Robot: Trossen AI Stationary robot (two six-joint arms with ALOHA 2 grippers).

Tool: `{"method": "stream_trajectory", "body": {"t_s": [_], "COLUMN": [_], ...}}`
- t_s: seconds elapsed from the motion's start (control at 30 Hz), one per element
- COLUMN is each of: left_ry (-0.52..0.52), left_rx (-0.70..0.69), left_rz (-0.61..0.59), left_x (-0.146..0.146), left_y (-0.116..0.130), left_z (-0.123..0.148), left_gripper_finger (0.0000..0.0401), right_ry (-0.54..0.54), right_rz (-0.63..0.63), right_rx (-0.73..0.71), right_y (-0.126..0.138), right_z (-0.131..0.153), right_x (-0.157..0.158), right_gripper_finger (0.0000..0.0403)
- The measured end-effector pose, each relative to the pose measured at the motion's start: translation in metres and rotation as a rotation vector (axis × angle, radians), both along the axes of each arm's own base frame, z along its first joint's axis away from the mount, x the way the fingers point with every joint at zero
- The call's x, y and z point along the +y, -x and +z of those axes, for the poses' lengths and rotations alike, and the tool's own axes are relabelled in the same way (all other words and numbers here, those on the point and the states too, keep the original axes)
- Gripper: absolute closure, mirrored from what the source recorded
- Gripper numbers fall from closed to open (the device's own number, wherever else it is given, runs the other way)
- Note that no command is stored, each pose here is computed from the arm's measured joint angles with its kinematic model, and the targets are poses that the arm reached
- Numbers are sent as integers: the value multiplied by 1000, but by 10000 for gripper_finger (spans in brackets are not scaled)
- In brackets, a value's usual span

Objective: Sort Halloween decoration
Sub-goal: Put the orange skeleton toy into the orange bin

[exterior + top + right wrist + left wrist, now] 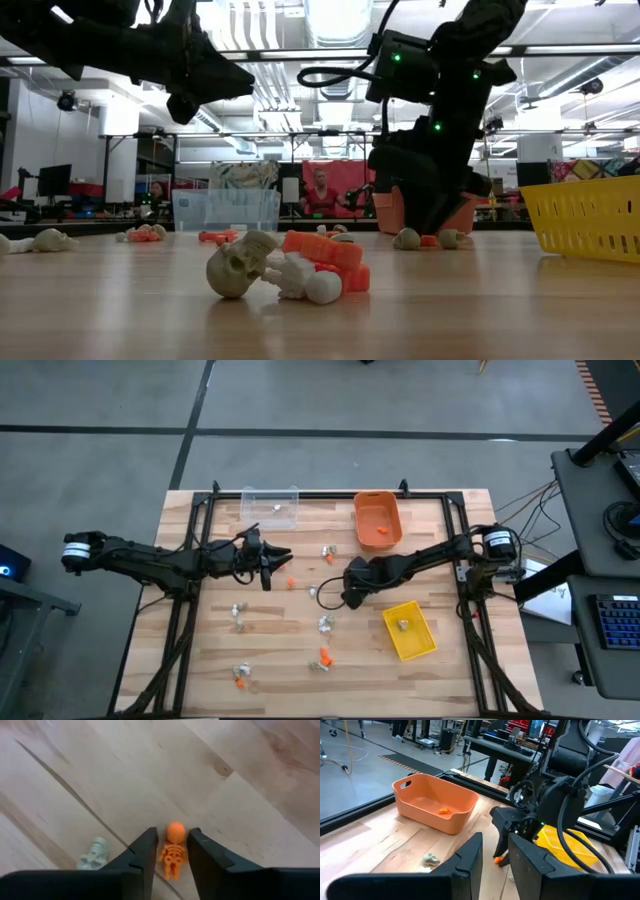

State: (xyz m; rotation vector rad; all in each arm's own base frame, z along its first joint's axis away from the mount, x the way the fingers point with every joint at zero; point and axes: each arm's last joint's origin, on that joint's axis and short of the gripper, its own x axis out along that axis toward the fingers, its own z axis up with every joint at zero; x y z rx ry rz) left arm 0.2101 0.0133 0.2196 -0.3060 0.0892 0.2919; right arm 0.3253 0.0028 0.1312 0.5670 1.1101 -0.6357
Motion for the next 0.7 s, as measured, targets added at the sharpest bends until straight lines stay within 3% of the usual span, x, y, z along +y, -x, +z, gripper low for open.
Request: {"method": "stream_trajectory", "body": {"t_s": [0.27,0.47,0.7], "left_ry": [-1,0,-1], "left_rx": [-6,-11,-34], "left_rz": [3,4,4], "left_x": [0,0,0], "left_y": [0,0,0], "left_z": [1,1,3], "left_gripper_finger": [326,326,326], "right_ry": [5,5,35], "right_rz": [28,50,117], "right_rx": [-7,-23,-142], "right_y": [0,1,-9], "right_z": [1,7,46], "right_x": [0,0,0], "right_gripper_finger": [385,383,384]}}
